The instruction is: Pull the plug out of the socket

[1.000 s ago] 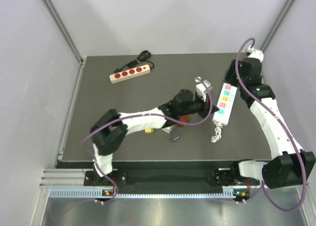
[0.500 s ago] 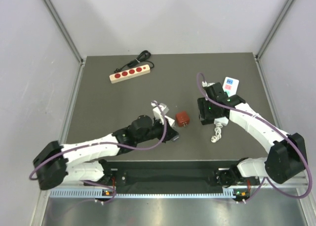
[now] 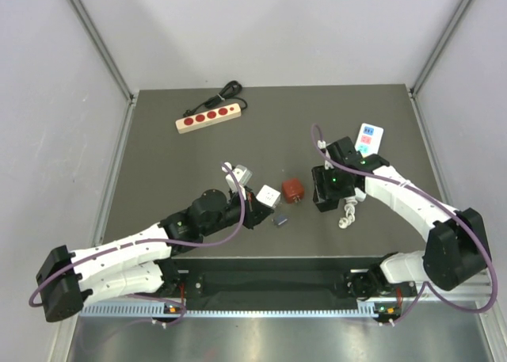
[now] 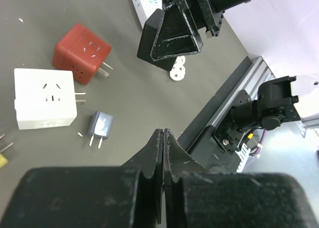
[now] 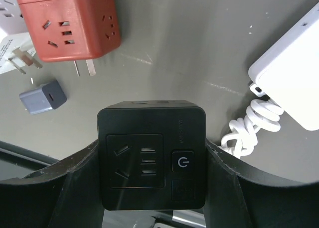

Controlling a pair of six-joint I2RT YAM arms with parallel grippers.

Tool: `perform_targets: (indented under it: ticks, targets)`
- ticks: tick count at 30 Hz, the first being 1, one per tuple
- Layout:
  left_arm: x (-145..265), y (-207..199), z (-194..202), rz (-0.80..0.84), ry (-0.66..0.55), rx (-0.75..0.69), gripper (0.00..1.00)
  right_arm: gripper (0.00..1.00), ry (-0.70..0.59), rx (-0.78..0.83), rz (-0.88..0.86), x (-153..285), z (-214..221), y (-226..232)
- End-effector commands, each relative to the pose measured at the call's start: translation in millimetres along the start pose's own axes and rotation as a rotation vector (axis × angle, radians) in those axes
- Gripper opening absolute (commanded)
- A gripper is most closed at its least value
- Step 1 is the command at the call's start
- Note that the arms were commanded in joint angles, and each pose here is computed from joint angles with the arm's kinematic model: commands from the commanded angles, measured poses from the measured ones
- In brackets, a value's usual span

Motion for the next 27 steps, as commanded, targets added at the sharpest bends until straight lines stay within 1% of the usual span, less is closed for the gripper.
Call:
perform_targets:
  ticks: [1, 4, 5, 6, 7, 10, 11, 12, 13, 14, 15, 16, 18, 19, 20, 21, 22, 23, 25, 27]
  targets:
    - [0.6, 2.6, 0.6, -0.016, -0.01, 0.008, 0.0, 0.0, -0.045, 0.027, -0.019, 3.4, -11.1, 6.4]
    - [-0.9, 2.4, -0.4, -0.018, -0.013, 0.003, 0.0, 0.0, -0.103, -0.017, 0.011, -1.3, -17.6, 4.8]
    - [-1.7, 2.6, -0.4, -0.018, -0.012, 0.0, 0.0, 0.0, -0.154, -0.045, -0.005, -3.2, -24.8, 7.9]
    - [-3.0, 2.8, -0.2, -0.02, -0.009, -0.003, 0.0, 0.0, -0.19, -0.061, 0.016, -4.7, -24.5, 4.8]
    - [-3.8, 3.2, -0.8, -0.024, -0.01, -0.004, 0.0, 0.0, -0.272, -0.075, 0.011, -6.2, -34.3, 6.4]
    - [-5.0, 3.2, -0.5, -0.022, -0.009, -0.004, 0.0, 0.0, -0.395, -0.131, 0.045, -12.0, -32.2, 1.8]
    - [-5.5, 2.9, 0.0, -0.02, -0.007, -0.006, 0.0, 0.0, -0.472, -0.152, 0.07, -14.4, -33.8, -0.1]
    - [-5.5, 3.6, 0.3, -0.022, -0.007, -0.006, 0.0, 0.0, -0.507, -0.157, 0.083, -15.1, -34.3, 0.1]
    - [-5.2, 3.3, 0.5, -0.021, -0.006, -0.008, 0.0, 0.0, -0.572, -0.165, 0.082, -14.5, -40.4, 1.8]
    - [-5.4, 3.5, 0.8, -0.022, -0.004, -0.009, 0.0, 0.0, -0.598, -0.171, 0.118, -18.4, -34.6, -0.2]
    - [-5.5, 3.7, 0.7, -0.023, -0.005, -0.009, 0.0, 0.0, -0.623, -0.176, 0.126, -20.2, -34.7, 0.0]
    - [-5.2, 4.6, 0.7, -0.027, -0.007, -0.009, 0.0, 0.0, -0.676, -0.19, 0.123, -19.5, -39.7, 1.8]
    - [-5.6, 5.9, 1.7, -0.034, -0.007, -0.014, 0.0, 0.0, -0.732, -0.199, 0.16, -25.4, -33.4, 2.9]
    - [-6.2, 6.6, 1.8, -0.039, -0.009, -0.016, 0.0, 0.0, -0.802, -0.198, 0.131, -23.2, -37.8, 12.9]
    - [-6.6, 6.6, 1.2, -0.039, -0.011, -0.019, 0.0, 0.0, -0.825, -0.205, 0.182, -28.9, -30.7, 8.2]
    - [-7.1, 6.7, 1.1, -0.041, -0.01, -0.019, 0.0, 0.0, -0.853, -0.201, 0.189, -30.5, -28.8, 10.8]
    - [-7.3, 7.5, 1.9, -0.044, -0.009, -0.02, 0.0, 0.0, -0.928, -0.213, 0.155, -26.8, -33.6, 20.6]
    - [-7.3, 6.9, 1.1, -0.042, -0.009, -0.022, 0.0, 0.0, -0.924, -0.208, 0.198, -35.6, -26.2, 16.3]
    - [-7.4, 7.2, 1.6, -0.045, -0.005, -0.023, 0.0, 0.0, -0.973, -0.232, 0.195, -36.8, -27.7, 22.5]
    - [-6.2, 7.8, 1.1, -0.05, -0.006, -0.023, 0.0, 0.0, -0.982, -0.237, 0.246, -46.8, -21.7, 20.1]
Point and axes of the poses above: each gripper's point midway between its finger pads, its own x axis back along the fingers, its own y axis along the line the jaws close on, z = x × y, the point moved 7 cm from there along x, back along the fingers, and after that the axes turned 1 degree about -x, right-handed, at the moved point
